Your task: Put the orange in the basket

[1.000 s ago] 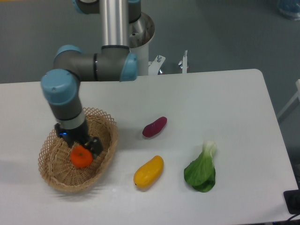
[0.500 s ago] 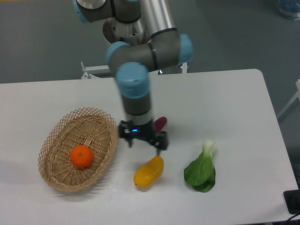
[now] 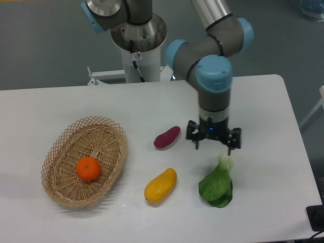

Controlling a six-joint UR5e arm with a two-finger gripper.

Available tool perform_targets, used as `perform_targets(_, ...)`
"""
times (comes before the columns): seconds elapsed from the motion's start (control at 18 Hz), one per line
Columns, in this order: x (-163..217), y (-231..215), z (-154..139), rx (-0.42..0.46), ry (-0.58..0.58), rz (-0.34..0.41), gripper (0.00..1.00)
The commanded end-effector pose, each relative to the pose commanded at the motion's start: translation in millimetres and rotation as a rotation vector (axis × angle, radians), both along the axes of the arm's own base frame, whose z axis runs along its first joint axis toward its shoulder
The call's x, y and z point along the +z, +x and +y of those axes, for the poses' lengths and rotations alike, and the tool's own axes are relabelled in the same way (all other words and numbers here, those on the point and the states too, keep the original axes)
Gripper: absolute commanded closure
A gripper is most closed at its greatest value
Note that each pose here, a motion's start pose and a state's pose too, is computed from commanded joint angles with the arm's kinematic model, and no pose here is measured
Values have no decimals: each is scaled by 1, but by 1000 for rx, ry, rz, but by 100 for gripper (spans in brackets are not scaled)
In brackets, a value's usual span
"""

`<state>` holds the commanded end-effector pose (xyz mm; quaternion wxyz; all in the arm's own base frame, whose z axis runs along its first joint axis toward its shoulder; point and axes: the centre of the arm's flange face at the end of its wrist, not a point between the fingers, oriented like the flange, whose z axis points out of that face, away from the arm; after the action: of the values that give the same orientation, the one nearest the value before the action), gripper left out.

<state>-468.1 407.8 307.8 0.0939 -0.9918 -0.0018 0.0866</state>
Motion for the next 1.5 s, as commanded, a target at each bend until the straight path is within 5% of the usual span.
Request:
perform_targets(0.5,9,-47,-78,-121,-25,-66,0)
perform_targets(0.78,-3,-57,-82,-205,-180,-38,0)
perform_targets(1.5,-10,-55,-78,-243,-185,-35,0)
